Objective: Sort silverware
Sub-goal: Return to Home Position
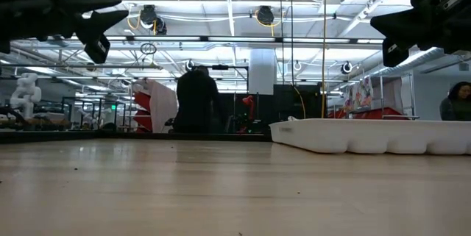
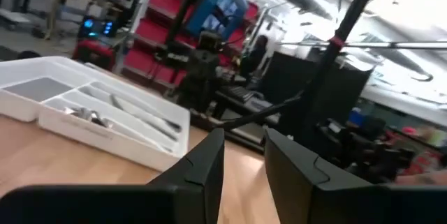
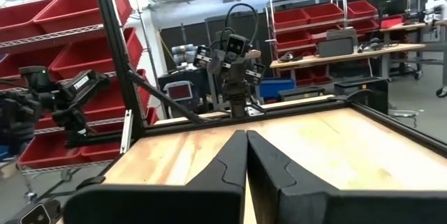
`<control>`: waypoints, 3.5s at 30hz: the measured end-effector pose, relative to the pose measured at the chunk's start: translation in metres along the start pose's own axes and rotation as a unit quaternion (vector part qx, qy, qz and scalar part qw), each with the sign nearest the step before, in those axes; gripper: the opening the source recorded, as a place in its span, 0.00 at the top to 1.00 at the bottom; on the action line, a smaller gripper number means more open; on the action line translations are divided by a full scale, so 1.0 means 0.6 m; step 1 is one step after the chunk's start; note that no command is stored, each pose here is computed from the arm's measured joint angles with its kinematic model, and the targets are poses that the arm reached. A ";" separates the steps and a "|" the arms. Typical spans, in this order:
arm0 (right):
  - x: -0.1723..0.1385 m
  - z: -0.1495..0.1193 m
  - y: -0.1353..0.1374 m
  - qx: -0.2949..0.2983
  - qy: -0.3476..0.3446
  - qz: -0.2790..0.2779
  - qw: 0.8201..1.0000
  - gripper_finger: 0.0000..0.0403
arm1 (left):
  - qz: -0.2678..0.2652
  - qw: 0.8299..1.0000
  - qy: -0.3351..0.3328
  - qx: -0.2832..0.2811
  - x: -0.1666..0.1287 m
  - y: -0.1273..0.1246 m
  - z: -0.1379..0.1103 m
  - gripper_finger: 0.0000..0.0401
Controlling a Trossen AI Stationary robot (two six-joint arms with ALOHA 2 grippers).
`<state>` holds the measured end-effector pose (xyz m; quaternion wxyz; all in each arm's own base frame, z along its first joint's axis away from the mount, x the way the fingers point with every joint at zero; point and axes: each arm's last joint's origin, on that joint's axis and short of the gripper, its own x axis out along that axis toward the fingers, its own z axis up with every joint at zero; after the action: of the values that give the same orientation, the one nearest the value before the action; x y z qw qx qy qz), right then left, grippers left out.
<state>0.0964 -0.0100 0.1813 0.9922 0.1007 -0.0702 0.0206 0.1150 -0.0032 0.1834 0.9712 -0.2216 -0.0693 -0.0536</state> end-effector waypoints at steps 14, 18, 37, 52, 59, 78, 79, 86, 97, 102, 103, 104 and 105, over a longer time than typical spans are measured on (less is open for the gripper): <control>0.000 -0.008 -0.002 0.015 0.026 -0.006 1.000 1.00 | -0.042 0.994 0.097 -0.005 -0.002 -0.011 -0.030 0.73; 0.000 -0.012 -0.003 0.031 0.036 -0.009 0.999 1.00 | 0.033 0.998 0.061 0.002 -0.001 -0.004 -0.027 0.73; -0.001 -0.013 -0.003 0.005 0.042 -0.009 0.999 1.00 | 0.094 0.992 0.086 -0.003 -0.005 0.007 -0.039 0.73; -0.001 -0.013 -0.003 0.006 0.041 -0.009 0.999 1.00 | 0.092 0.992 0.087 -0.003 -0.005 0.007 -0.039 0.73; -0.001 -0.013 -0.003 0.006 0.041 -0.009 0.999 1.00 | 0.092 0.992 0.087 -0.003 -0.005 0.007 -0.039 0.73; -0.001 -0.013 -0.003 0.006 0.041 -0.008 0.999 1.00 | 0.092 0.992 0.087 -0.003 -0.005 0.007 -0.040 0.73; -0.001 -0.013 -0.003 0.006 0.041 -0.009 0.999 1.00 | 0.092 0.992 0.087 -0.003 -0.005 0.007 -0.040 0.73; -0.001 -0.013 -0.003 0.006 0.041 -0.009 0.999 1.00 | 0.092 0.992 0.087 -0.003 -0.005 0.007 -0.040 0.73; -0.001 -0.013 -0.003 0.006 0.041 -0.009 0.999 1.00 | 0.092 0.992 0.087 -0.003 -0.005 0.007 -0.040 0.73; -0.001 -0.013 -0.003 0.006 0.041 -0.009 0.999 1.00 | 0.092 0.992 0.087 -0.003 -0.005 0.007 -0.040 0.73; -0.001 -0.013 -0.003 0.006 0.041 -0.009 0.999 1.00 | 0.092 0.992 0.087 -0.003 -0.005 0.007 -0.040 0.73; -0.001 -0.013 -0.003 0.006 0.041 -0.009 0.999 1.00 | 0.092 0.992 0.087 -0.003 -0.005 0.007 -0.040 0.73; -0.001 -0.013 -0.003 0.006 0.041 -0.009 0.999 1.00 | 0.092 0.992 0.087 -0.003 -0.005 0.007 -0.040 0.73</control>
<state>0.0973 -0.0100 0.1732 0.9938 0.1061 -0.0281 0.0167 0.1153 -0.0098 0.1600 0.9736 -0.2245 0.0363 0.0170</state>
